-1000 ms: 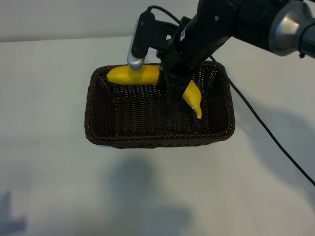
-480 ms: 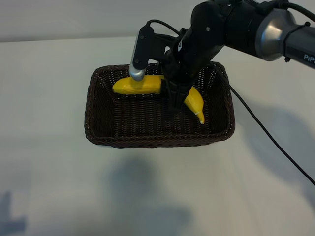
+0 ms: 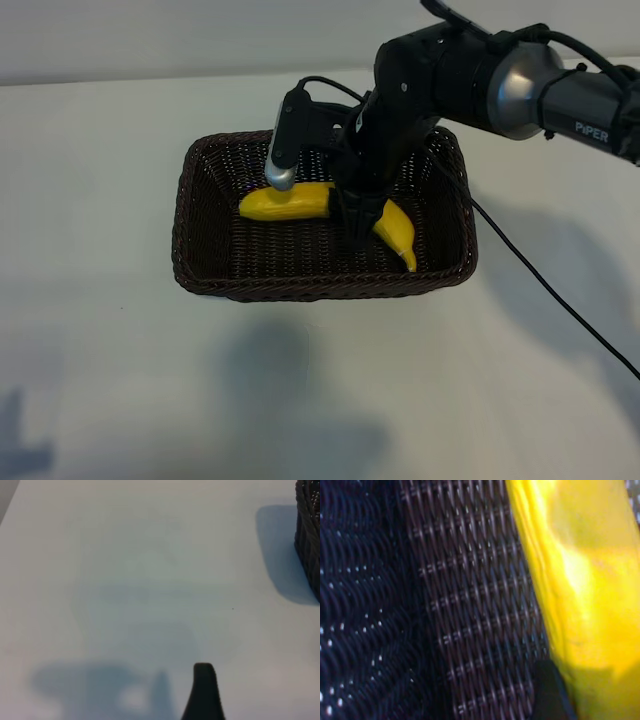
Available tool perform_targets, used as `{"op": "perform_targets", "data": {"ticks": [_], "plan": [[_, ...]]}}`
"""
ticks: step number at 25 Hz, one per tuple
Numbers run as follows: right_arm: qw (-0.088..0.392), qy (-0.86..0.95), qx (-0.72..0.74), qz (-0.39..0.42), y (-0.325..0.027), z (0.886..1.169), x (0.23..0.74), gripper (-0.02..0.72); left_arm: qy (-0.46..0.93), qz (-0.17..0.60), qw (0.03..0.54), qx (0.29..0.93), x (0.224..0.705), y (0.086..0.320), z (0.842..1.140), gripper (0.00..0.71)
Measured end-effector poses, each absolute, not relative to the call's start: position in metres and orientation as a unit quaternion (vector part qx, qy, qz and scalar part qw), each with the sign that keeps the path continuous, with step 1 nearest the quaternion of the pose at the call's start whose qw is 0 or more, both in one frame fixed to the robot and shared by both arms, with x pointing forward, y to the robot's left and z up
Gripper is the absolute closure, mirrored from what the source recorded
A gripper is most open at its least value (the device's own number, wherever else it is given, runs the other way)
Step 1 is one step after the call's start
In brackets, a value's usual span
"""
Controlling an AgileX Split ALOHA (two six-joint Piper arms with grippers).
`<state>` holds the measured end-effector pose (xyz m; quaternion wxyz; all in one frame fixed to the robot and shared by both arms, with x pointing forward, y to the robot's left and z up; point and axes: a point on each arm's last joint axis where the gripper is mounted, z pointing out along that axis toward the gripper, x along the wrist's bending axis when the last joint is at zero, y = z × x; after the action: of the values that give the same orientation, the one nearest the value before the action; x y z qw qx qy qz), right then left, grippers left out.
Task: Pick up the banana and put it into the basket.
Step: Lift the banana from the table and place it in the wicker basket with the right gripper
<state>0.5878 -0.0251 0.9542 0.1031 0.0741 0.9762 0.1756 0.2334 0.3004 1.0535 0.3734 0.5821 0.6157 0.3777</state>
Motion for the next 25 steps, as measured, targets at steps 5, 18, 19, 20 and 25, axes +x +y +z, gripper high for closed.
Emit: {"op": "perform_targets", "data": {"ticks": [5,18,19,20,25], "plan": [[0.102,0.977,0.074,0.173,-0.024,0.949,0.589,0.275,0.616,0.378,0.373,0.582,0.233,0.300,1.054,0.127],[0.106,0.977,0.078,0.169,-0.025,0.948,0.590,0.161,0.616,0.378,0.373,0.582,0.233,0.300,1.054,0.127],[0.108,0.977,0.078,0.167,-0.026,0.949,0.590,0.159,0.616,0.378,0.373,0.582,0.233,0.300,1.054,0.127],[0.110,0.977,0.079,0.167,-0.026,0.950,0.590,0.158,0.616,0.378,0.373,0.582,0.233,0.300,1.054,0.127],[0.126,0.972,0.079,0.180,-0.029,0.974,0.587,0.157,0.616,0.378,0.373,0.582,0.233,0.300,1.054,0.127]]}}
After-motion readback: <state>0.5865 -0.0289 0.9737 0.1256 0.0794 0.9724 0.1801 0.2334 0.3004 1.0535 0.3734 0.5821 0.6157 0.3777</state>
